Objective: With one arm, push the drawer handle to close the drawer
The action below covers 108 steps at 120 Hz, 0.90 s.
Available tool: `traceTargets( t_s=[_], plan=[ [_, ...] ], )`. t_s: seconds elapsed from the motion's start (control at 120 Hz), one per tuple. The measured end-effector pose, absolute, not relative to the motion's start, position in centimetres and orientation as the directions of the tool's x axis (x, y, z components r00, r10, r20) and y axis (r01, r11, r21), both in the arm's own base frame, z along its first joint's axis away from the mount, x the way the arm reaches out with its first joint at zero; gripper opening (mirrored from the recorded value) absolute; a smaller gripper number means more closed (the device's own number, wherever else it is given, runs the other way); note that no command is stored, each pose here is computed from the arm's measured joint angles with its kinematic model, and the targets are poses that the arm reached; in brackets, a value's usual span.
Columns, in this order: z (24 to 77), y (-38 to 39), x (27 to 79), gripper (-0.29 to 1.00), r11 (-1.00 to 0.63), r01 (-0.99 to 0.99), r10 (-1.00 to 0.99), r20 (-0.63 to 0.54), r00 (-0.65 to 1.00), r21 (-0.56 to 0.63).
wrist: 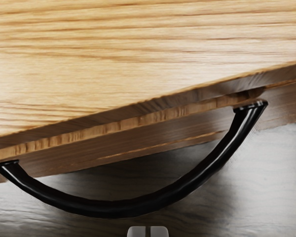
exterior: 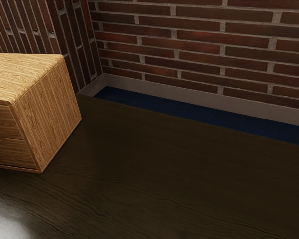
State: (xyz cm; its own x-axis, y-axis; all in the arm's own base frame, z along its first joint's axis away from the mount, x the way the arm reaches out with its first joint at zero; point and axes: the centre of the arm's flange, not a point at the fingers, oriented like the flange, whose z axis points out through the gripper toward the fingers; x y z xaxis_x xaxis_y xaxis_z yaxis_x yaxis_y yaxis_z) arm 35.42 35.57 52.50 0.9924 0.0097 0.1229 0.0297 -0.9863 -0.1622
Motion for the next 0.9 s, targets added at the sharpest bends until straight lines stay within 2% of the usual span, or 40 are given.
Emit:
traceTargets(
  t_s=[0.3, 0.5, 0.717, 0.9],
  plan=[
    [51.4, 34.6, 32.7, -0.08, -0.994, 0.023, 0.009, 0.135, 0.991, -0.104],
    [54.1, 34.2, 29.1, -0.07, -0.994, 0.056, 0.043, 0.133, 0.99, -0.094],
    [58.5, 32.7, 25.0, 0.36, -0.988, 0.125, 0.113, 0.122, 0.986, -0.095],
    [64.1, 33.5, 21.6, 0.55, -0.974, 0.216, 0.206, 0.123, 0.971, -0.068]
  ],
)
